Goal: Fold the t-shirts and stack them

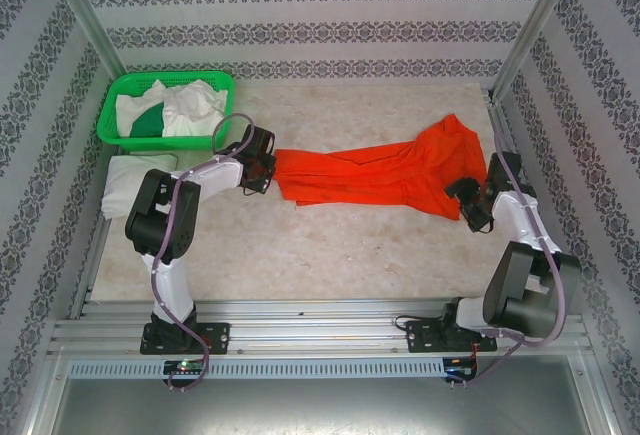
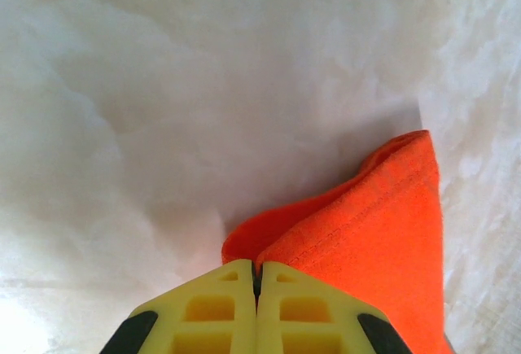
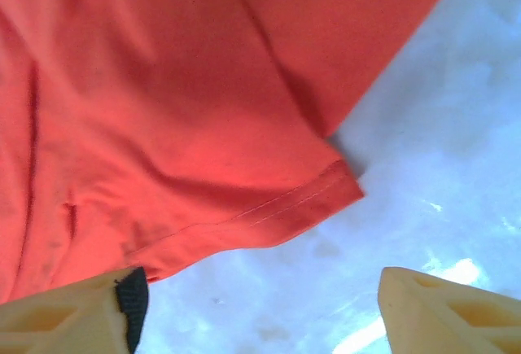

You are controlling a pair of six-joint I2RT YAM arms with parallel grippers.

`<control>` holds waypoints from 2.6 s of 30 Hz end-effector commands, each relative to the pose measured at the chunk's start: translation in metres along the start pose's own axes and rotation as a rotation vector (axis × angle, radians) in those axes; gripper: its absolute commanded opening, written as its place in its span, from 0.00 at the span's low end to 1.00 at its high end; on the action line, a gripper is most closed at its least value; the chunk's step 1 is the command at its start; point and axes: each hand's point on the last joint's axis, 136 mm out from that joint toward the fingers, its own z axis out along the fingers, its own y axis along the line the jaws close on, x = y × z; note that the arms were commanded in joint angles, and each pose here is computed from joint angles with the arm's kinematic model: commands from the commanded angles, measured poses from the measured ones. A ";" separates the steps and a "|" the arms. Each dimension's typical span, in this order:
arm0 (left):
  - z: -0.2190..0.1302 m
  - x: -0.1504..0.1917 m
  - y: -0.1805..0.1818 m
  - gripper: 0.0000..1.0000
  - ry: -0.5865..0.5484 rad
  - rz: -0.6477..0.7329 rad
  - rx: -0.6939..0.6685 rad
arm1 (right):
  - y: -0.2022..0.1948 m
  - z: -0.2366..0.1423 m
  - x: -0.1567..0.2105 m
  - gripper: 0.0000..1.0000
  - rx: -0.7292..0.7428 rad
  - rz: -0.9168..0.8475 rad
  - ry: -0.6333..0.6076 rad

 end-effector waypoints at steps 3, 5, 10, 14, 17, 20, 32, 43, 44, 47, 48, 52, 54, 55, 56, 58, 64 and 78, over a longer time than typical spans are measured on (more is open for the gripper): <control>-0.003 -0.008 -0.003 0.00 -0.028 0.017 0.021 | 0.001 0.016 -0.005 0.60 0.020 0.029 0.067; -0.003 -0.009 -0.003 0.00 -0.031 0.022 0.020 | 0.002 0.024 -0.009 0.57 0.027 0.042 0.085; -0.001 -0.009 -0.001 0.00 -0.032 0.022 0.012 | 0.001 0.039 -0.014 0.55 0.054 0.047 0.113; 0.002 -0.009 -0.001 0.00 -0.033 0.014 0.011 | -0.001 0.050 -0.013 0.48 0.068 0.056 0.148; 0.003 -0.010 -0.004 0.00 -0.034 0.013 0.014 | 0.001 0.051 -0.014 0.30 0.066 0.058 0.152; 0.002 -0.010 -0.009 0.00 -0.036 0.021 0.019 | 0.003 0.044 -0.017 0.09 0.059 0.050 0.129; -0.011 -0.016 -0.017 0.00 -0.057 0.031 0.036 | 0.000 -0.008 -0.007 0.00 0.038 0.032 0.048; -0.022 -0.021 -0.014 0.00 -0.073 0.038 0.035 | -0.039 -0.047 0.061 0.00 0.090 0.143 0.129; -0.022 -0.020 -0.014 0.00 -0.071 0.039 0.034 | -0.045 -0.046 0.069 0.00 0.100 0.161 0.150; -0.022 -0.020 -0.015 0.00 -0.069 0.038 0.036 | -0.051 -0.034 0.085 0.02 0.093 0.193 0.203; -0.021 -0.019 -0.015 0.00 -0.065 0.038 0.036 | -0.051 -0.030 0.087 0.08 0.088 0.192 0.222; -0.020 -0.018 -0.013 0.00 -0.059 0.046 0.034 | -0.040 -0.026 0.071 0.42 0.077 0.137 0.218; -0.020 -0.018 -0.013 0.00 -0.056 0.050 0.034 | -0.032 -0.025 0.056 0.52 0.067 0.117 0.185; -0.019 -0.018 -0.013 0.00 -0.056 0.053 0.032 | -0.028 -0.024 0.049 0.57 0.062 0.112 0.174; -0.019 -0.018 -0.013 0.00 -0.057 0.055 0.035 | -0.024 -0.021 0.043 0.60 0.056 0.112 0.168; -0.017 -0.017 -0.014 0.00 -0.052 0.057 0.036 | -0.016 -0.013 0.030 0.62 0.041 0.116 0.157; -0.014 -0.015 -0.015 0.00 -0.042 0.063 0.038 | -0.007 0.008 -0.009 0.60 0.088 0.119 0.108; -0.011 -0.014 -0.019 0.00 -0.028 0.065 0.057 | 0.008 0.017 0.021 0.62 0.038 0.159 0.247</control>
